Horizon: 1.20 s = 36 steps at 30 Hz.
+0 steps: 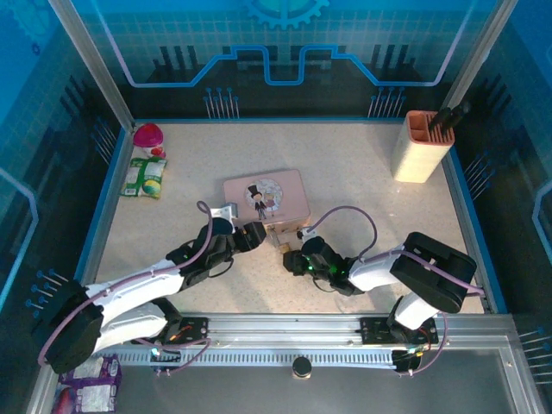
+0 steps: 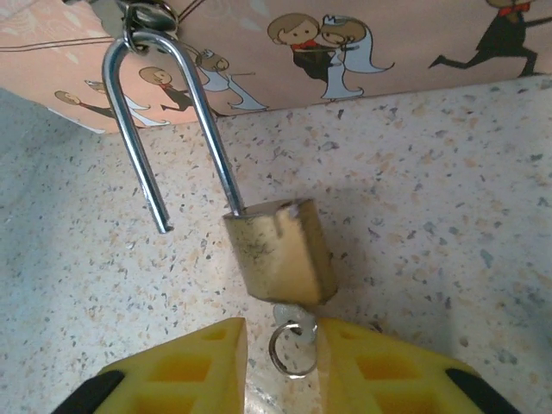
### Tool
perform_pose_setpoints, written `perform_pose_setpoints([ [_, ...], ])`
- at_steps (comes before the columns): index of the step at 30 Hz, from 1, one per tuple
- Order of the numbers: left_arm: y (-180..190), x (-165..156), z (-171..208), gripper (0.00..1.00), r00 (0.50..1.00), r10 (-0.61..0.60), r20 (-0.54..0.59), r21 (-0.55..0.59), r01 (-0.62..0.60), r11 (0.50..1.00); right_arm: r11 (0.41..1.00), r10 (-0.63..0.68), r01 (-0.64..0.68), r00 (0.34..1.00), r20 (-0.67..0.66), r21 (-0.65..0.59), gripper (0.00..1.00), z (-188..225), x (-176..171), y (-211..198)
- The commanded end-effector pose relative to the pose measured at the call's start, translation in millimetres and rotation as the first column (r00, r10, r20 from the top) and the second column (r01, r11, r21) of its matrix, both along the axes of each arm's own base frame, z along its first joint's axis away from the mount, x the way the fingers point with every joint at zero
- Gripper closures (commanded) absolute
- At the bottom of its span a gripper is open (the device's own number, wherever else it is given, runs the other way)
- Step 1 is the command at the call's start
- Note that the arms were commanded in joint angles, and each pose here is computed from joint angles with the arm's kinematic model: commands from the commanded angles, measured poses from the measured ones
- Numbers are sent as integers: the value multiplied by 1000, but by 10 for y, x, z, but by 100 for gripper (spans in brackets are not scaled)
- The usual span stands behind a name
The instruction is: Unlock a padlock with a key
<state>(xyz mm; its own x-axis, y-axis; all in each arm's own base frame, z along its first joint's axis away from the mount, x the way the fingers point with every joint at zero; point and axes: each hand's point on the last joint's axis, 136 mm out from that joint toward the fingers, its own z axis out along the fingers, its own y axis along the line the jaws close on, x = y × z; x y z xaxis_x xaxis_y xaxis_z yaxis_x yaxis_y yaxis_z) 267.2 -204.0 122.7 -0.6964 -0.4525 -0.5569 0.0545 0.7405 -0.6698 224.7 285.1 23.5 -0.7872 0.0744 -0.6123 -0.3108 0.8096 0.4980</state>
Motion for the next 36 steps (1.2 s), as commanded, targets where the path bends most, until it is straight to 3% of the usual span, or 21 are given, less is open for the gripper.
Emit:
perform_pose_setpoints([
  [1, 178, 49, 139, 33, 998, 31, 53, 39, -33, 999, 1000, -10, 10, 1000, 2, 9, 68, 51, 21, -99],
  [9, 634, 118, 374, 29, 989, 101, 110, 80, -110, 991, 1000, 12, -13, 998, 63, 14, 66, 330, 153, -154],
  [14, 781, 189, 294, 28, 993, 105, 54, 88, -110, 990, 999, 39, -40, 996, 77, 10, 65, 432, 274, -82],
  [36, 681, 484, -133, 34, 991, 26, -129, 31, -22, 999, 997, 70, -71, 996, 47, 23, 69, 299, 531, 241],
])
